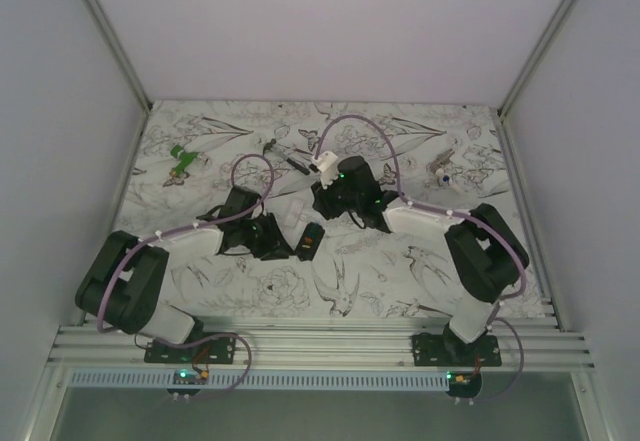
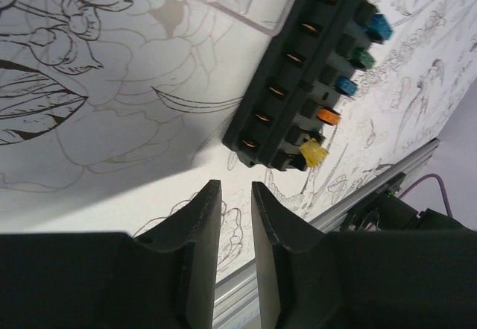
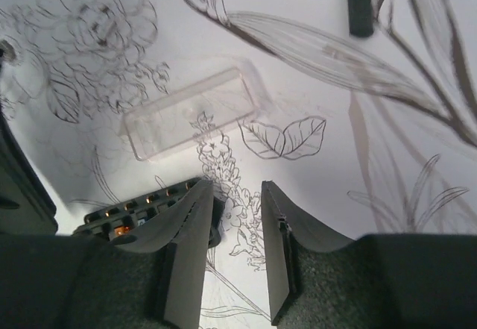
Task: Snap on the fuse box
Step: Install the fuse at the fuse box base.
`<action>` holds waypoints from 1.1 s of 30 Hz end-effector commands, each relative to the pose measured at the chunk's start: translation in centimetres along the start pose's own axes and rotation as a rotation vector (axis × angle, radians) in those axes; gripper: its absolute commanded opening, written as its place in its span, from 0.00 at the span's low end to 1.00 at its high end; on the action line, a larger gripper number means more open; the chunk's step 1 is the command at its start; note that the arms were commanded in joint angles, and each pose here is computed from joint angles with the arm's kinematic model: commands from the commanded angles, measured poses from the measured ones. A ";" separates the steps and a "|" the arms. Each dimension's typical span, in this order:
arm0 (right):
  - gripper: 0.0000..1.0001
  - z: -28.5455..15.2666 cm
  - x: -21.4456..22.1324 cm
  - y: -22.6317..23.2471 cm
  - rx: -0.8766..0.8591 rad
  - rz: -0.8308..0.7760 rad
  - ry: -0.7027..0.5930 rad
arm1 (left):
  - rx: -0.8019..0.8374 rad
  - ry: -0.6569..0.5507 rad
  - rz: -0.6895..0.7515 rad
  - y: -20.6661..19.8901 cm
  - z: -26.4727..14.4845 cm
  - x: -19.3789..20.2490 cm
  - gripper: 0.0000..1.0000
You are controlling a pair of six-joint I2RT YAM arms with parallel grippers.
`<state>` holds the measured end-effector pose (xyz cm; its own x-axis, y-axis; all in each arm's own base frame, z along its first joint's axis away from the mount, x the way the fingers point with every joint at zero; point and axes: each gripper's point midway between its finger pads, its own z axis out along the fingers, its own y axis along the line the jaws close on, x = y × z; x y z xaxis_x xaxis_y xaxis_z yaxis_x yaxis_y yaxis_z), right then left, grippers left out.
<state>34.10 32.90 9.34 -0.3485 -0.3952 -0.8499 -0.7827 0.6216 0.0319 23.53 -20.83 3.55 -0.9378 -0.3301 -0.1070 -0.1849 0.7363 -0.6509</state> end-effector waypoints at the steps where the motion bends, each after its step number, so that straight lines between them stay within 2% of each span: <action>1: 0.37 1.5 2.6 0.0 -0.006 0.066 0.107 | -0.037 0.043 -0.025 0.8 0.8 0.7 0.23; 8: 0.35 2.4 4.6 0.4 -0.037 0.079 0.171 | -0.053 0.070 -0.020 1.0 1.7 0.4 0.20; 17: 0.34 0.5 6.4 1.4 -0.056 0.114 0.216 | -0.043 0.097 0.003 0.2 3.2 -0.9 0.18; 22: 0.34 -1.0 7.4 0.9 0.005 0.157 0.254 | -0.046 0.104 0.005 0.0 3.8 -1.4 0.19; 26: 0.34 -2.5 7.7 -1.0 0.145 0.192 0.271 | -0.029 0.104 0.017 -0.7 4.0 -1.9 0.19; 30: 0.36 -4.5 5.7 -0.8 0.175 0.159 0.248 | -0.029 0.058 0.050 -0.9 2.9 -2.2 0.26; 33: 0.37 -5.5 4.8 1.1 0.154 0.083 0.295 | -0.042 0.017 0.074 -0.8 1.6 -2.3 0.34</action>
<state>29.88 27.09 5.14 -0.5998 -0.4520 -0.6603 -0.6406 0.7657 0.0578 27.12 -22.83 2.16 -0.9577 -0.2759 -0.0813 -0.1624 0.7518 -0.6391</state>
